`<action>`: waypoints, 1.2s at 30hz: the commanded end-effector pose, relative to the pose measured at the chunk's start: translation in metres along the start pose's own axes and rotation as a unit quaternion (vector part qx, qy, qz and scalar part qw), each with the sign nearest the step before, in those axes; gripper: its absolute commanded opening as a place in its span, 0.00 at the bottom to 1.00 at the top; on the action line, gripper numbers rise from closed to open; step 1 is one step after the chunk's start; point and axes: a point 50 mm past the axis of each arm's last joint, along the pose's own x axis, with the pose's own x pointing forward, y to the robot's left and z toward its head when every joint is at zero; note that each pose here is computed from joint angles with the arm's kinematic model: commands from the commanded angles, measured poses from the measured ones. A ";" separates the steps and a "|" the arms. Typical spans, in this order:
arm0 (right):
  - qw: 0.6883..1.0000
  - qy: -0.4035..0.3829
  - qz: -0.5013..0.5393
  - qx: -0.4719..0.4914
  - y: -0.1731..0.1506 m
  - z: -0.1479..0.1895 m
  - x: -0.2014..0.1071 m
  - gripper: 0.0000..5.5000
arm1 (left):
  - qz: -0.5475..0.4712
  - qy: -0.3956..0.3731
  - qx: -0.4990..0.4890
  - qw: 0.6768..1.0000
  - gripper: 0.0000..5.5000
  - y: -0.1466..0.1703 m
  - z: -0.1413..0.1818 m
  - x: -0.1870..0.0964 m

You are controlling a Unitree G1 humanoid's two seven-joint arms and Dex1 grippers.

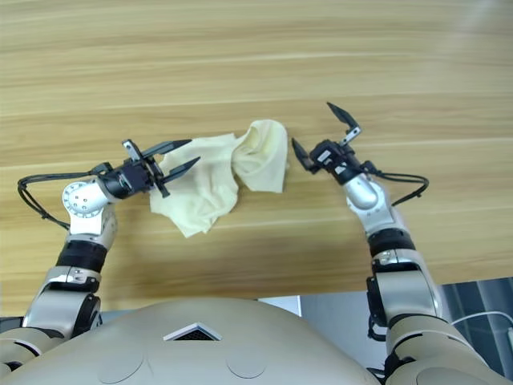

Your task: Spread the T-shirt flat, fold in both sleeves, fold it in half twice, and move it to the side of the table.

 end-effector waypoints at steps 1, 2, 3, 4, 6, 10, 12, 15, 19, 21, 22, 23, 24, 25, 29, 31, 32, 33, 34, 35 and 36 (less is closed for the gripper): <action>1.000 0.001 0.012 -0.008 0.004 0.002 0.006 0.98 | -0.016 0.005 0.006 1.000 0.28 -0.004 0.000 0.002; 1.000 -0.001 0.015 -0.008 0.005 0.002 0.007 0.98 | -0.018 0.006 0.006 1.000 0.28 -0.005 0.000 0.002; 1.000 -0.004 0.018 -0.007 0.007 0.003 0.007 0.98 | -0.019 0.006 0.006 1.000 0.28 -0.006 0.000 0.003; 1.000 -0.005 0.021 -0.006 0.008 0.004 0.006 0.98 | -0.021 0.006 0.006 1.000 0.28 -0.006 0.000 0.003; 1.000 -0.001 0.024 -0.008 0.008 0.002 0.004 0.98 | -0.023 0.007 0.005 1.000 0.28 -0.006 0.000 0.004; 1.000 0.010 0.017 -0.010 0.004 -0.002 -0.001 0.98 | -0.033 0.011 0.003 0.999 0.28 -0.007 -0.001 0.005; 1.000 0.012 0.012 -0.010 0.002 -0.002 -0.001 0.98 | -0.041 0.013 0.003 0.999 0.28 -0.009 -0.001 0.006; 1.000 0.021 0.010 -0.010 0.002 -0.005 -0.003 0.98 | -0.053 0.018 0.003 0.998 0.28 -0.011 -0.004 0.009; 1.000 0.026 0.010 -0.003 0.006 -0.007 -0.002 0.98 | -0.067 0.022 -0.003 0.998 0.28 -0.012 -0.011 0.017; 1.000 0.023 0.012 -0.002 0.008 -0.006 -0.001 0.98 | -0.070 0.021 0.000 0.997 0.28 -0.012 -0.012 0.021; 1.000 0.022 0.012 -0.002 0.008 -0.006 -0.001 0.98 | -0.071 0.020 0.003 0.997 0.28 -0.013 -0.012 0.023; 1.000 0.021 0.012 -0.002 0.009 -0.006 -0.001 0.98 | -0.069 0.017 0.005 0.997 0.28 -0.013 -0.011 0.023; 1.000 0.020 0.012 -0.002 0.009 -0.005 -0.002 0.98 | -0.066 0.013 0.006 0.998 0.28 -0.012 -0.010 0.023; 1.000 0.019 0.012 -0.002 0.009 -0.005 -0.001 0.98 | -0.062 0.010 0.007 0.998 0.28 -0.011 -0.009 0.022; 1.000 0.016 0.010 -0.001 0.009 -0.004 0.000 0.98 | -0.056 0.005 0.007 0.998 0.28 -0.011 -0.006 0.020; 1.000 0.011 0.006 0.001 0.008 -0.002 0.000 0.98 | -0.056 0.003 0.006 0.998 0.28 -0.013 -0.005 0.019; 1.000 0.008 0.004 0.003 0.008 -0.001 0.001 0.98 | -0.056 0.001 0.004 0.998 0.28 -0.013 -0.004 0.018; 1.000 0.006 0.002 0.004 0.007 -0.001 0.002 0.98 | -0.056 -0.001 0.003 0.998 0.28 -0.014 -0.003 0.017; 1.000 0.005 0.001 0.005 0.006 0.000 0.003 0.98 | -0.055 -0.001 0.003 0.998 0.28 -0.015 -0.002 0.016; 1.000 0.004 0.000 0.006 0.006 0.000 0.005 0.98 | -0.055 -0.002 0.003 0.998 0.28 -0.015 -0.001 0.015; 1.000 0.002 0.000 0.006 0.005 0.001 0.007 0.98 | -0.055 -0.005 0.003 0.998 0.28 -0.016 0.000 0.015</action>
